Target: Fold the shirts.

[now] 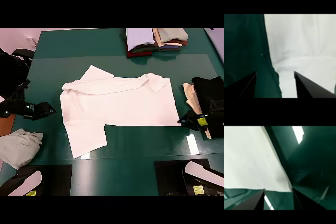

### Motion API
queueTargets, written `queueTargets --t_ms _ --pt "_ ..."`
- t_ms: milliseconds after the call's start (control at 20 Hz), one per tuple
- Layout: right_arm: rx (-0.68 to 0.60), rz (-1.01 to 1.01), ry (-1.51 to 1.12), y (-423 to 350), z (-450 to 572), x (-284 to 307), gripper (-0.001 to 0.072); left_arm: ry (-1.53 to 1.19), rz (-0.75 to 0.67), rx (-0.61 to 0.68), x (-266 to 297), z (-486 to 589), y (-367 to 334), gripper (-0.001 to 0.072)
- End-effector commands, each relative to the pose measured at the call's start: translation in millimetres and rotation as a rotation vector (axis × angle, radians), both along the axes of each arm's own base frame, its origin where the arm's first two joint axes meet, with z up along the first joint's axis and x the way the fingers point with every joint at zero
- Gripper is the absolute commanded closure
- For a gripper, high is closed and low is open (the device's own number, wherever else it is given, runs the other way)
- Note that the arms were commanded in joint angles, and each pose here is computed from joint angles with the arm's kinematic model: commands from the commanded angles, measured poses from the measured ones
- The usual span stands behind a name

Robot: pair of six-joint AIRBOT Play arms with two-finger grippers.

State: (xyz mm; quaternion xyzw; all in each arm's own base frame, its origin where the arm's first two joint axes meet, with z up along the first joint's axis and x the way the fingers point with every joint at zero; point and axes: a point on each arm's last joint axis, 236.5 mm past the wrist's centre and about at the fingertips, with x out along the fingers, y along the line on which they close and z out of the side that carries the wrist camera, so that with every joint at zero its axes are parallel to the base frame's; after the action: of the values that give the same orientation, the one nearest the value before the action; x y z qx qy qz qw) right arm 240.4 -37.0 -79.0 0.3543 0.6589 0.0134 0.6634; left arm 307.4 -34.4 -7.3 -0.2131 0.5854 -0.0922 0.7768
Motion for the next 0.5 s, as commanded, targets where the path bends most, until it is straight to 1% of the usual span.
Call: queueTargets --t_ms 0,50,100,200,250,450 --pt "0.018 0.066 0.009 19 -11 13 0.0329 0.007 -0.003 -0.006 -2 0 -2 0.0159" --pt "0.015 0.095 0.006 24 -11 17 0.0338 0.008 -0.004 -0.004 -2 -1 -1 0.0158" --pt "0.009 0.123 0.0 29 -9 20 0.0365 0.008 -0.005 -0.002 -2 -1 -1 0.0158" --pt "-0.009 0.175 -0.014 37 -6 24 0.0552 0.014 -0.008 -0.005 -4 -1 -2 0.0158" --pt "-0.022 0.189 -0.034 39 -2 28 0.0685 0.022 -0.013 -0.008 -6 -1 -3 0.0159" --pt "-0.092 0.194 -0.155 34 29 48 0.0695 0.072 -0.068 -0.018 -22 -14 -19 0.0158"
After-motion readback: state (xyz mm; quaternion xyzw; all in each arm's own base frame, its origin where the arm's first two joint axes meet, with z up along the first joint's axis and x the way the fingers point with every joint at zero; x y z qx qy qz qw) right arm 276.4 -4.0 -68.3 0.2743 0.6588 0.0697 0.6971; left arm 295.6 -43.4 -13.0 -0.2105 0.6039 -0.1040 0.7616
